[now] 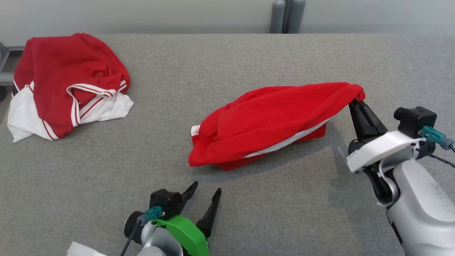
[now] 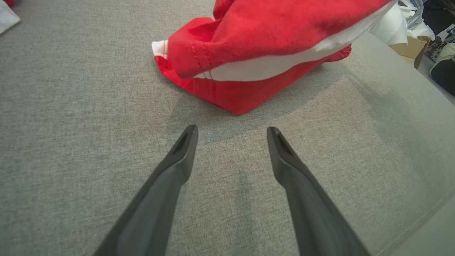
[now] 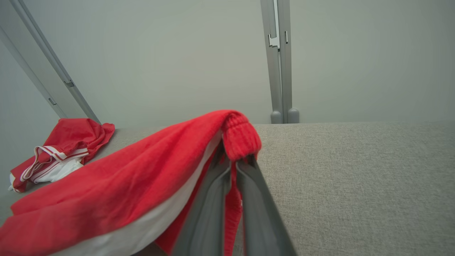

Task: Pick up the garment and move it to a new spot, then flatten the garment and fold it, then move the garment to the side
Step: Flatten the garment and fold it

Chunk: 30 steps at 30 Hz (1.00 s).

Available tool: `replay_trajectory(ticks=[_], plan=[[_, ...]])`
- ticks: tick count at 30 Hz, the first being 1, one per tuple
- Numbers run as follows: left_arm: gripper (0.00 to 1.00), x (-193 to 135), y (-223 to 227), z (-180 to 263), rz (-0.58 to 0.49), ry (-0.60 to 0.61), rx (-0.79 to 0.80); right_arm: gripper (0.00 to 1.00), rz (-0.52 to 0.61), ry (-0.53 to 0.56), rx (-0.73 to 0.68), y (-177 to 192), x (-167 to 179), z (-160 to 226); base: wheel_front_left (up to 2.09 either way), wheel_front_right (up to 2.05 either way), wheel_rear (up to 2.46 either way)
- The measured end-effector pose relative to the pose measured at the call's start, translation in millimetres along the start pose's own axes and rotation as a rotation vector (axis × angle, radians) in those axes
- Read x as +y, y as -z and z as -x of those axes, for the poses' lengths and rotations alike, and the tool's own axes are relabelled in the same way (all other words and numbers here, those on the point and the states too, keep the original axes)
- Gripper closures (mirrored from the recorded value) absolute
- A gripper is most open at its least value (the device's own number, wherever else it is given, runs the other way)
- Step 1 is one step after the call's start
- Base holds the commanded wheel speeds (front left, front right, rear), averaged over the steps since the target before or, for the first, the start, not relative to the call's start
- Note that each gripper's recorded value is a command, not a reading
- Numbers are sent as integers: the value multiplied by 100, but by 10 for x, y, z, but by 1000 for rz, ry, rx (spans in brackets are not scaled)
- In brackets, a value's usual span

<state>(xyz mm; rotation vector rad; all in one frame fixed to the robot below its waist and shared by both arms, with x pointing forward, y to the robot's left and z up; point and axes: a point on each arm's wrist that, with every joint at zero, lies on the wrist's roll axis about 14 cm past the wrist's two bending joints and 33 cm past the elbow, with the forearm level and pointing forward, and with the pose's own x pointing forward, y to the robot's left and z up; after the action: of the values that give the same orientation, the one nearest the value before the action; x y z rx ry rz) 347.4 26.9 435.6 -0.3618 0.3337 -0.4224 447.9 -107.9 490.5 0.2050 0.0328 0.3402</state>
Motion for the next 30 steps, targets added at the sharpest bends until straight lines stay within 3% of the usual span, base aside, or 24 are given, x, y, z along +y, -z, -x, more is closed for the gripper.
replay_trajectory(ticks=[9,23,25,26,27,30], plan=[[0,244,-56,-214,-86,-67,23,100,-3,-30,14,46,106,49,0,0,0],[0,167,-212,-445,-118,-27,-32,100,-24,-4,21,66,2,113,0,0,0],[56,127,-144,-441,-123,-7,-13,100,-30,-3,18,60,1,113,0,0,0],[74,123,-119,-440,-124,-6,-5,100,-32,-1,18,58,-3,113,0,0,0],[100,110,-99,-438,-123,2,1,100,-31,-1,18,57,-5,114,0,0,0],[100,86,-76,-434,-109,17,7,100,-32,0,16,50,-9,114,0,0,0]])
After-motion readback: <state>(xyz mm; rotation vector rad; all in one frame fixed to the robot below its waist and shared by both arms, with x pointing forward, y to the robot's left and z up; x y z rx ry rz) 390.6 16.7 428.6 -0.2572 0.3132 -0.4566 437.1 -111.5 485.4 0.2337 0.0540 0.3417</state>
